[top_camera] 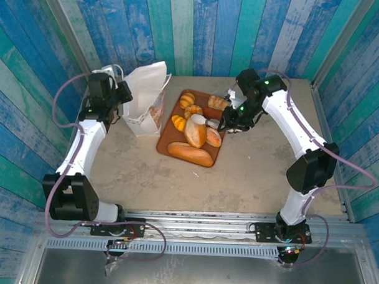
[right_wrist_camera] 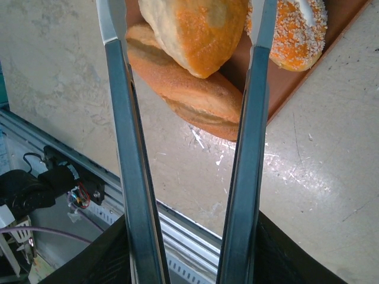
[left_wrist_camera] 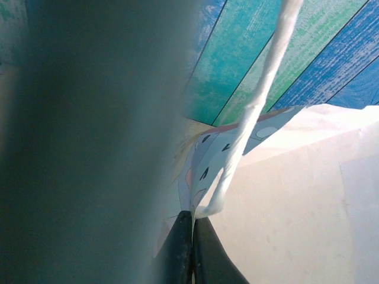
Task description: Take the fake bread out of the paper bag
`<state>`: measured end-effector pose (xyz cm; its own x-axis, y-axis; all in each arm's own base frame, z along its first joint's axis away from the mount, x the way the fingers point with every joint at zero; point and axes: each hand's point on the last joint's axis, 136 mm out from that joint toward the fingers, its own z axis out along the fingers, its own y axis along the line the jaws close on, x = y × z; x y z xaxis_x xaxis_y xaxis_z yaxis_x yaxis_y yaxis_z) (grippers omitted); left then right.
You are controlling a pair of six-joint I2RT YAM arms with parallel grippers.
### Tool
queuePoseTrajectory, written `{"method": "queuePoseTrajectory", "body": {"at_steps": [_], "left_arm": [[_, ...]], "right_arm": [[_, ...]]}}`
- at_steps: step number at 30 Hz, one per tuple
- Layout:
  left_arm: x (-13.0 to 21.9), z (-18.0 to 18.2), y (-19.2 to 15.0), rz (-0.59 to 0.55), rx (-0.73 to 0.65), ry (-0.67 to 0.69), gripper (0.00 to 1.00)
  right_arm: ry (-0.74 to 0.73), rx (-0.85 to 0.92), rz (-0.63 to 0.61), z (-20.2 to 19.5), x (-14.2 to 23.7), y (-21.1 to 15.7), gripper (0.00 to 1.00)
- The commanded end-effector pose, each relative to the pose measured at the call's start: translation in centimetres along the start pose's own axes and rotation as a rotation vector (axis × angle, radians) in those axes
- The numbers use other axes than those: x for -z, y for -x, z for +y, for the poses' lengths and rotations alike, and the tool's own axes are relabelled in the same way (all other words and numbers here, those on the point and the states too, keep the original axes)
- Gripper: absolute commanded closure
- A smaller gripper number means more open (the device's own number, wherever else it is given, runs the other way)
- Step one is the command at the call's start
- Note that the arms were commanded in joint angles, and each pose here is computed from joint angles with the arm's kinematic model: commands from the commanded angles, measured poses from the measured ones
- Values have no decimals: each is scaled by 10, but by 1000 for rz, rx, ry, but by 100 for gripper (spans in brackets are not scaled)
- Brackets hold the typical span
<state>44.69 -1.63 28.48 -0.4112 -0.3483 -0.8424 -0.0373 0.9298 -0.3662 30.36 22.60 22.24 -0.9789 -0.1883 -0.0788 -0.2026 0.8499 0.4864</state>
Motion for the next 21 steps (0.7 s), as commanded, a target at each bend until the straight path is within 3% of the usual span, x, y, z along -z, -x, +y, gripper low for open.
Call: {"method": "queuePoseTrajectory", "body": {"at_steps": [1, 6, 9, 14, 21], "left_arm": [[-7, 2, 3, 4, -2, 6, 95], [-6, 2, 5, -1, 0, 8, 94], [-6, 3, 6, -3, -1, 16, 84], [-7, 4, 10, 2, -15, 30, 83], [-15, 8, 9, 54, -31, 60, 80]], "right_arm": [[11, 6, -23, 4, 12, -7, 53], [-4, 21, -66, 6, 24, -5, 55], [-27, 27, -108, 5, 36, -5, 58], [-52, 14, -207, -5, 58, -7, 61], [-124, -59, -353, -47, 72, -13, 65]]}}
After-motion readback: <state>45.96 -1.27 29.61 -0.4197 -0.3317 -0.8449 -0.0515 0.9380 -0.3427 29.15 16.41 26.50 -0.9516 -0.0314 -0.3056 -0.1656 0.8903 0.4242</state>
